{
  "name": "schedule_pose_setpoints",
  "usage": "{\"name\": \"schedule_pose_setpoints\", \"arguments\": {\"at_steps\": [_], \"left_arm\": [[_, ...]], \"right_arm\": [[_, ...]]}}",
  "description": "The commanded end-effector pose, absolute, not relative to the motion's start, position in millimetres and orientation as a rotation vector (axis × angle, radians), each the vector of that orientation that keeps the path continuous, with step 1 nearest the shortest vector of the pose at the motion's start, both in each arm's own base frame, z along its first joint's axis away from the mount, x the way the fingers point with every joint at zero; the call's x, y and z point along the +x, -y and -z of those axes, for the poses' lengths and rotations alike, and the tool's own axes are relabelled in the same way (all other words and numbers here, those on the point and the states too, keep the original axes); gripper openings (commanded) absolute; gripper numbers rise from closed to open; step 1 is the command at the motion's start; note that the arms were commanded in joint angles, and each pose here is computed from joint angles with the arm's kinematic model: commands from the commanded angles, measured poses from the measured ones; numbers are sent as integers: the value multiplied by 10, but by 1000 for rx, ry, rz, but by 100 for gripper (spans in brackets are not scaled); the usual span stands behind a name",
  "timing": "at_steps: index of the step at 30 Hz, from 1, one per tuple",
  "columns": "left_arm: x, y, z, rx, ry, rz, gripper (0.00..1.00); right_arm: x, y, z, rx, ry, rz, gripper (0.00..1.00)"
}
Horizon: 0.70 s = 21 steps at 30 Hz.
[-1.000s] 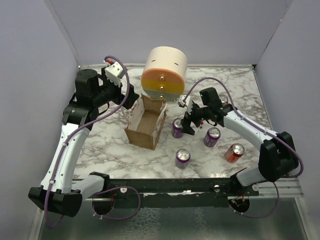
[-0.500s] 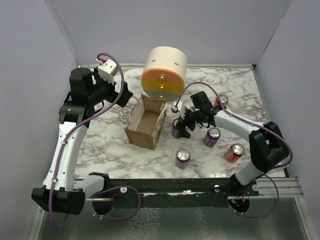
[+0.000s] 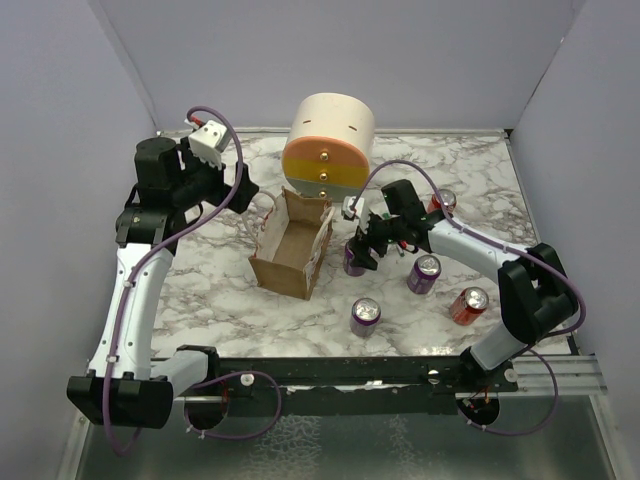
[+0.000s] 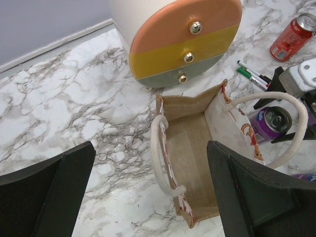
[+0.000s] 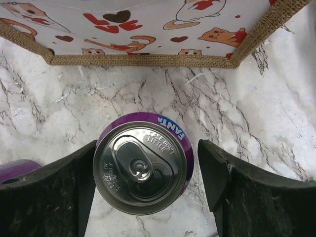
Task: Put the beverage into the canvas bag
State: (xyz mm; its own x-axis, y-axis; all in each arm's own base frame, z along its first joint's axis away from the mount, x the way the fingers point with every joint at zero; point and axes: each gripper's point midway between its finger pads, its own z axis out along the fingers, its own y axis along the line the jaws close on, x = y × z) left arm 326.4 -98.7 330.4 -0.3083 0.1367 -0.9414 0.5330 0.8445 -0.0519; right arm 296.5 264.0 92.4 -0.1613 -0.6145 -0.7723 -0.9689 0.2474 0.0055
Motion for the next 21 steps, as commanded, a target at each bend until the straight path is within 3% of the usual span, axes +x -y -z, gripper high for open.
{"name": "schedule_pose_setpoints", "arguments": {"at_steps": [1,4,11,21], "left_arm": [[3281,955,-3312,502,-1849,409,99],[3315,941,-3244,491,-1866,406,99],[3387,880,-3023,455,-1923,379,99],[3391,900,-2711,419,-1986,418,99]], "right_arm": [[3072,-2747,-1062,-1426,-1803,-684,75],[3060,-2748,-1059,-1427,-1807,-692,68],[3088,-2737,-1263,-1405,-1789,-667,40],[3257,-2661,-2147,-1297,-1673,-522,14]]}}
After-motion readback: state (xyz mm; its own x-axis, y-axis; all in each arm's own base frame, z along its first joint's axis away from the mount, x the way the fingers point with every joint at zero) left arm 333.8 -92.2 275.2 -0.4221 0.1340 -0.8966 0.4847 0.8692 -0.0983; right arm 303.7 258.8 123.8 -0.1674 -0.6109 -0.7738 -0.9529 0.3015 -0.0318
